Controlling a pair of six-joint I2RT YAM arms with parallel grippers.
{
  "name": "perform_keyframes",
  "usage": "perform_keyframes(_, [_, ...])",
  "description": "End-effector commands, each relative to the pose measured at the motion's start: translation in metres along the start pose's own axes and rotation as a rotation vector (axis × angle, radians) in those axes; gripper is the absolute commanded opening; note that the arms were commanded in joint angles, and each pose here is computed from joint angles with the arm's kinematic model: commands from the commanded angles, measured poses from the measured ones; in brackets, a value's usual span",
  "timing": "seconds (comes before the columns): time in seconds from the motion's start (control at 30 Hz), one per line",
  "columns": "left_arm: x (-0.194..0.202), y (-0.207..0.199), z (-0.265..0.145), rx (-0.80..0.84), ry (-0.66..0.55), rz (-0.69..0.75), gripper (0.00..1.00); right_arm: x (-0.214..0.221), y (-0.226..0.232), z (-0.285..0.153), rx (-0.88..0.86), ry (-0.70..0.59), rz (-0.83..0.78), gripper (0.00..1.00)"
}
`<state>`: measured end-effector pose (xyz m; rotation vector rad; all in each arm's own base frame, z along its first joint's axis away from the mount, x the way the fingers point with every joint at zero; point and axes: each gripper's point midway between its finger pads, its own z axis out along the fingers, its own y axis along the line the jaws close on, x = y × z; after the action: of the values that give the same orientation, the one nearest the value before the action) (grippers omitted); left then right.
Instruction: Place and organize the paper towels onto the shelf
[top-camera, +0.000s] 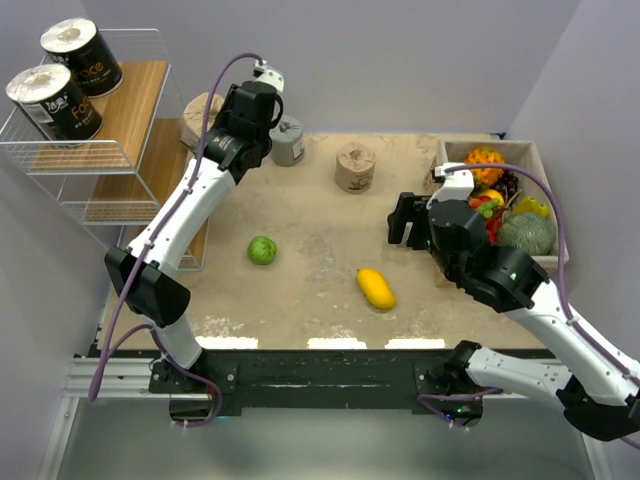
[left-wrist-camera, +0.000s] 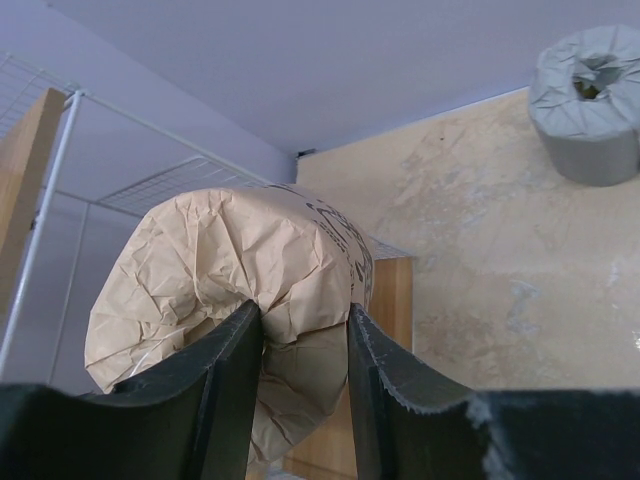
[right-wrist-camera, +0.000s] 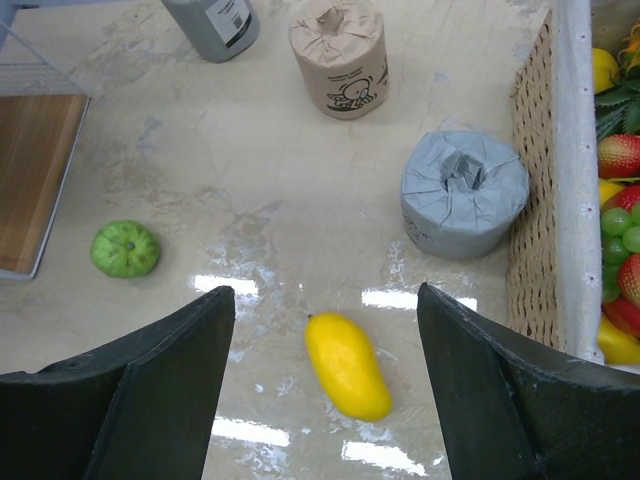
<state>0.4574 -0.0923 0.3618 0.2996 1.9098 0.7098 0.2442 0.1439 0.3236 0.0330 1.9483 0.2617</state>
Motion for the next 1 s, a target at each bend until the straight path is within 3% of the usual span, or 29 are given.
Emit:
perform_keyframes(0.0, [-0.017,0.048,-0.013,-0.107,-0.062,-0.045,0.41,-0.016,0.001,-0.009,-0.017,-0.044,0.04,0.77])
perform_keyframes(0.97, [0.009,0.082,0.002,-0.217,-0.013,0.027,0.44,-0.018,-0.015,-0.028,-0.011,-0.063,0.081,0.77])
